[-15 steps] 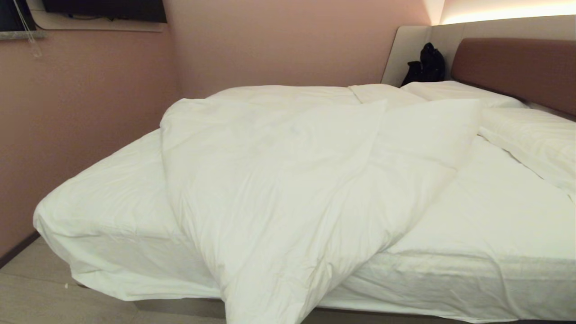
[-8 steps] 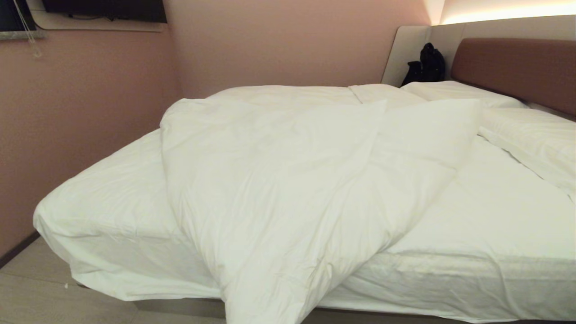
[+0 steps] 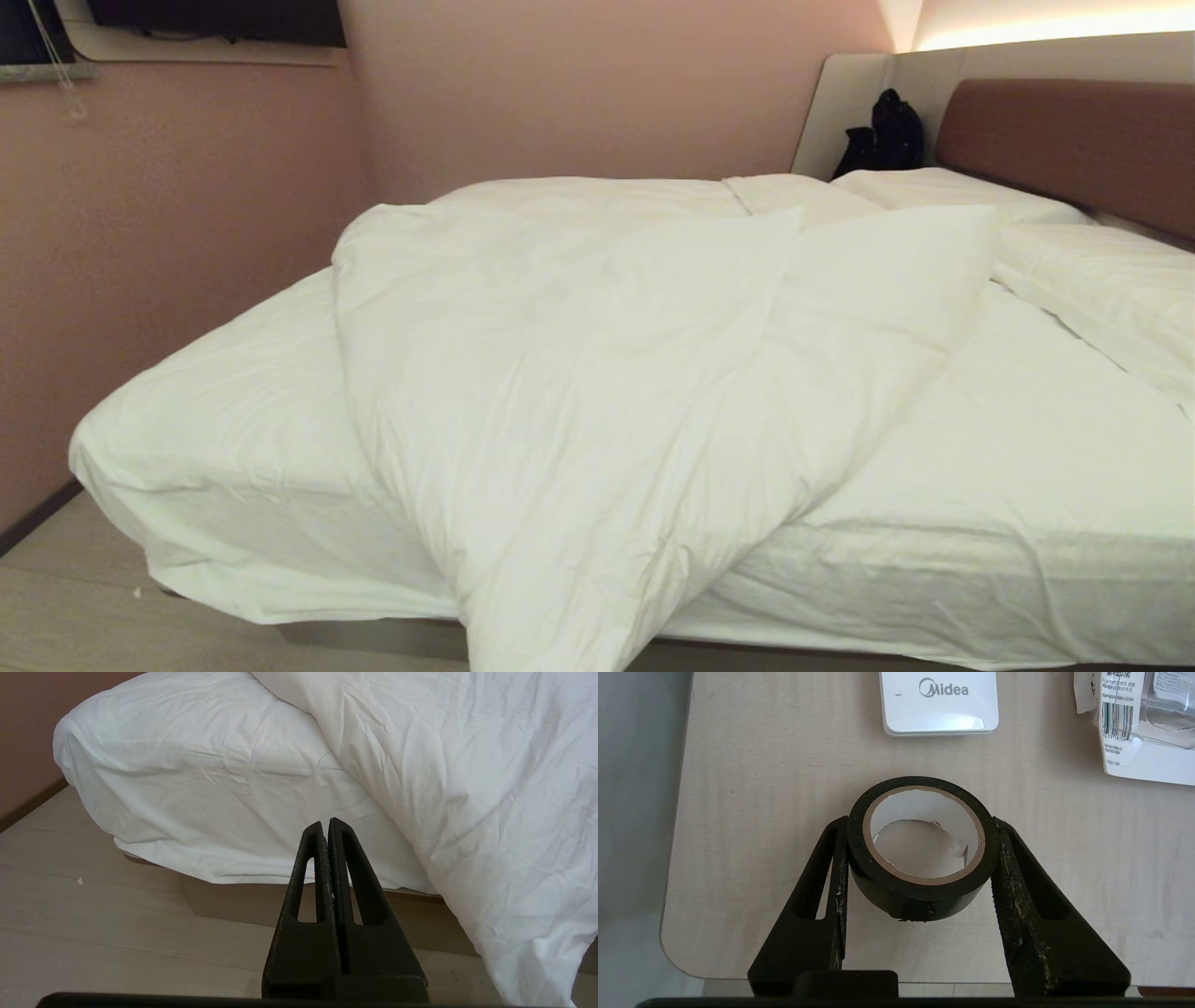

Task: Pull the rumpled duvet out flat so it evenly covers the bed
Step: Hold the folded corner of the quilt

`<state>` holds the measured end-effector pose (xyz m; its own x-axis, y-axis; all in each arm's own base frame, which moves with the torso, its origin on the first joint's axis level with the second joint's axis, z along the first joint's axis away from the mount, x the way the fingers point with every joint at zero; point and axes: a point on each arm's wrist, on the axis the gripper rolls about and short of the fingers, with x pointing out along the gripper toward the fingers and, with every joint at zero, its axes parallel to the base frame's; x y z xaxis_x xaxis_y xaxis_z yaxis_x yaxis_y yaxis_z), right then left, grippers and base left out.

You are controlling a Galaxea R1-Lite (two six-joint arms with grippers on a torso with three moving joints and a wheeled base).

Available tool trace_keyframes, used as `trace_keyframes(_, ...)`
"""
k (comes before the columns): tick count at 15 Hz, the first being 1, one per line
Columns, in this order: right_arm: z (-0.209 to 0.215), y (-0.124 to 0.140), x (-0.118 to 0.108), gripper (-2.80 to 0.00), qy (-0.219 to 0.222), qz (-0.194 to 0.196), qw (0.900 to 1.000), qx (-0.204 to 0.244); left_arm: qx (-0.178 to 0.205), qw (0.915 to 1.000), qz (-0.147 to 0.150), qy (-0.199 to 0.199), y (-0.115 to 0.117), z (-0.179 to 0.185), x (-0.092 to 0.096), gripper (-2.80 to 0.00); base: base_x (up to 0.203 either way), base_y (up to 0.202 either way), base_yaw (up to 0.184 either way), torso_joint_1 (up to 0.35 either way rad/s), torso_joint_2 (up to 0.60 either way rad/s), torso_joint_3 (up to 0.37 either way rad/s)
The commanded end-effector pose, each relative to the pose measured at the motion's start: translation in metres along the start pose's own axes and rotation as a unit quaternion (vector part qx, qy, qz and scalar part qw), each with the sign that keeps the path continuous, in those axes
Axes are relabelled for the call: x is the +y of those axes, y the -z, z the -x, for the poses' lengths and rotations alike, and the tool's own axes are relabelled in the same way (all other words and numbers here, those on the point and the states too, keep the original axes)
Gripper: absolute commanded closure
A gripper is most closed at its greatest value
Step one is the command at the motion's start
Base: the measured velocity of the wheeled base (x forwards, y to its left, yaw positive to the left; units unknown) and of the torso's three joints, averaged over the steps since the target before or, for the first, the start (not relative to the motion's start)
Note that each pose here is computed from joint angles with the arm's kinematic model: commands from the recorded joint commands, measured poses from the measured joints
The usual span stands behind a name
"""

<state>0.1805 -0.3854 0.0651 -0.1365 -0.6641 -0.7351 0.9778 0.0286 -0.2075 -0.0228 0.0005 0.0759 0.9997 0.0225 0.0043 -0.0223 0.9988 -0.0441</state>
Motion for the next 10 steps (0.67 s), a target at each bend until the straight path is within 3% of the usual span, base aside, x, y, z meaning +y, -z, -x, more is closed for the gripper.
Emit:
trace_keyframes(1,-0.0020,0.0015,0.0006,0.00,0.002,0.001,1.000,0.003,0.000,1.0000,0.000,0.000,0.0000,0.0000,0.0000,0.00,0.000,0.000,0.000,0.000,0.00,0.000)
trace_keyframes(2,-0.0020,0.0015,0.0006,0.00,0.002,0.001,1.000,0.003,0.000,1.0000,0.000,0.000,0.0000,0.0000,0.0000,0.00,0.000,0.000,0.000,0.000,0.00,0.000)
trace_keyframes(3,-0.0023,0.0020,0.0014,-2.80,0.001,0.001,1.000,0.004,0.000,1.0000,0.000,0.000,0.0000,0.0000,0.0000,0.00,0.000,0.000,0.000,0.000,0.00,0.000)
trace_keyframes(10,-0.0028,0.0023,0.0015,-2.80,0.002,0.000,1.000,0.004,0.000,1.0000,0.000,0.000,0.0000,0.0000,0.0000,0.00,0.000,0.000,0.000,0.000,0.00,0.000)
